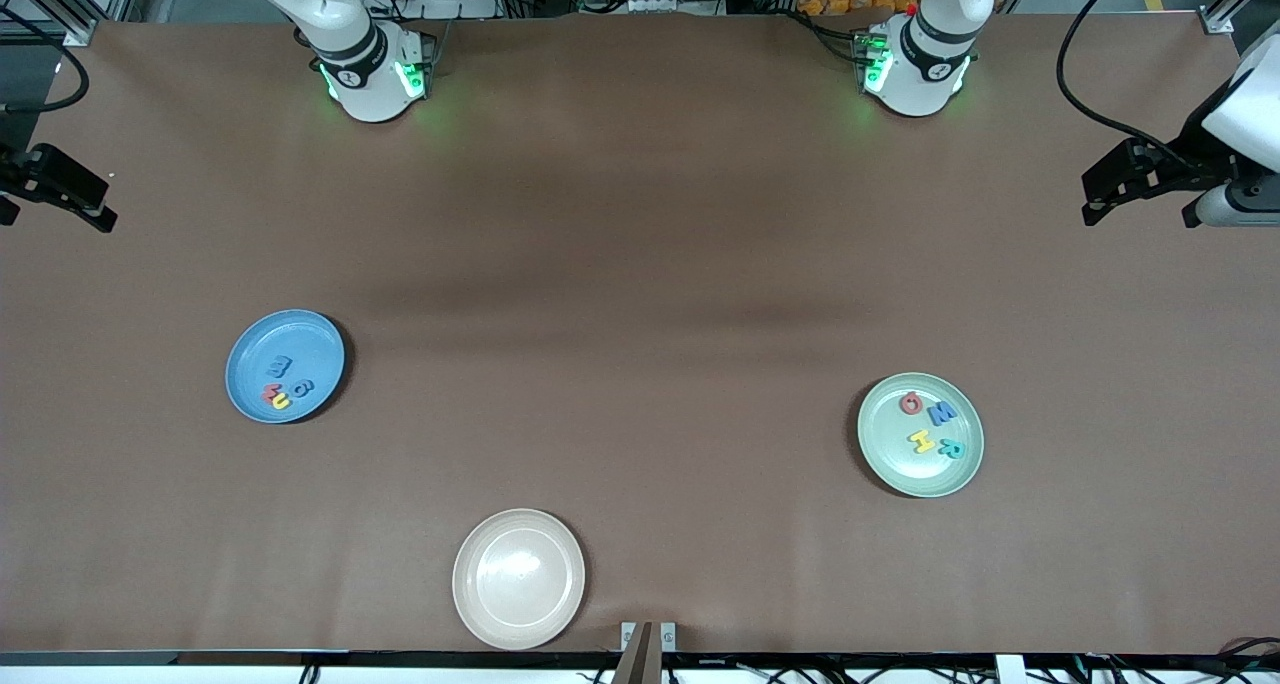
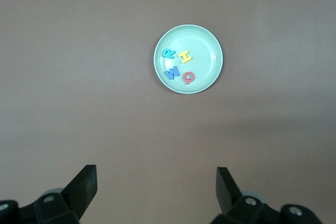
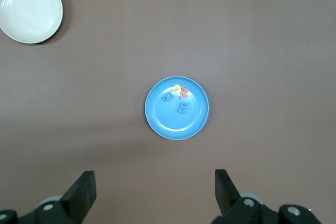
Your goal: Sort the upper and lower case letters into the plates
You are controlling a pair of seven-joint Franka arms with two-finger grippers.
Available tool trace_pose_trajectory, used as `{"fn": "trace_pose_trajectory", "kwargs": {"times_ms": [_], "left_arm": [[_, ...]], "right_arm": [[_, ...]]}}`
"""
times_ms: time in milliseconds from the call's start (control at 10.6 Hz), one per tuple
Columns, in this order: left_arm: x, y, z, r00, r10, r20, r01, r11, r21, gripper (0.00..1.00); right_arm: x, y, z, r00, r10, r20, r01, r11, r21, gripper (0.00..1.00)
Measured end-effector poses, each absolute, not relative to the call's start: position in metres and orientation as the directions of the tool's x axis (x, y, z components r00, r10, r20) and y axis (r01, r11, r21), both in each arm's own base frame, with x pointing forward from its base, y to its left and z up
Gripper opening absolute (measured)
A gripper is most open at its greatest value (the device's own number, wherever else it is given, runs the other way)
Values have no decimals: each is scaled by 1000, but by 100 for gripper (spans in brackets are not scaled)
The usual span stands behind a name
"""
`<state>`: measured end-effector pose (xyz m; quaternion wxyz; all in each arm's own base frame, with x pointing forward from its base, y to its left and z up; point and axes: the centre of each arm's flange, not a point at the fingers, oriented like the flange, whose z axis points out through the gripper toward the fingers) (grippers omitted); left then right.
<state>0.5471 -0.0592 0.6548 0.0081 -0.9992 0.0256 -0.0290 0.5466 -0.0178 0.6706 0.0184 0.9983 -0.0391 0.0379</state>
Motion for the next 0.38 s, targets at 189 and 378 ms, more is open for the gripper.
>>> {"fn": "trace_pose_trajectory", "kwargs": {"times_ms": [189,378], "left_arm": [[547,-61,655,997,-51,56,-51,-999,6,100],[547,-59,655,998,-36,56,-36,-999,7,100]], "right_arm": [[547,-18,671,994,-77,77,-79,-996,34,100],[547,-18,671,994,-77,77,-79,-996,34,100]]}}
